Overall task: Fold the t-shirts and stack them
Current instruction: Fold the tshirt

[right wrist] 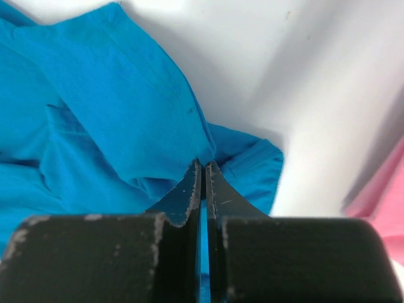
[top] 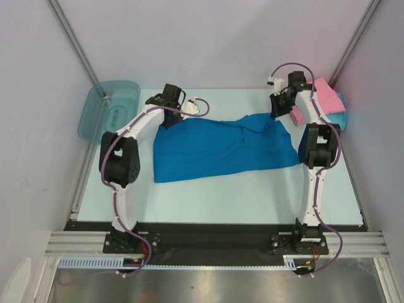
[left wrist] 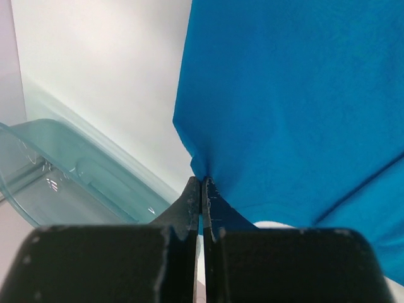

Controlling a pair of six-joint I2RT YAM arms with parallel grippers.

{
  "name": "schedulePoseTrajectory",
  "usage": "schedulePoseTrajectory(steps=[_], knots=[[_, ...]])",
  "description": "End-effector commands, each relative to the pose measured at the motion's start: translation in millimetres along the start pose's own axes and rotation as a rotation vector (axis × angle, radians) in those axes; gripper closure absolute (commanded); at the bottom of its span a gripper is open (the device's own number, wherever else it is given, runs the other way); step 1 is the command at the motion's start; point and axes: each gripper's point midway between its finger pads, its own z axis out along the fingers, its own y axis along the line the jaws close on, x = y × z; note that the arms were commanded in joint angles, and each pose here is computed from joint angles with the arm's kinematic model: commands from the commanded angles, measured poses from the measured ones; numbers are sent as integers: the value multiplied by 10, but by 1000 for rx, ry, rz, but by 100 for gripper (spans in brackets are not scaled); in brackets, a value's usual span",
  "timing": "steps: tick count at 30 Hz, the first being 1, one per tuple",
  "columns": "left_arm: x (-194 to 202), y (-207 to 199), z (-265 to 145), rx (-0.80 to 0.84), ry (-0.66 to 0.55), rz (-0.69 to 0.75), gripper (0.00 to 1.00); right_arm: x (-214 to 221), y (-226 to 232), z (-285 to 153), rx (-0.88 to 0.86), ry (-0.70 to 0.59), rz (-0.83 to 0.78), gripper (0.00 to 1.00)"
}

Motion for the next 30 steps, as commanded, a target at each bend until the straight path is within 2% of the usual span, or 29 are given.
schedulePoseTrajectory(steps=[1,15,26,30], knots=[[9,276,-279,-80,-56,-15,100,-309,-66,-470,106,-60,-110,100],[375,379,-245,-170,-44,-42,99,-207,-388,-800,240,-7,-228,100],[497,448,-292,-197,-50,-40,99,-79,-265,-957,167,18,-285,100],[533,465,-290,-198,-44,-34,100,-82,-365,-1013,195,17,-292,100]])
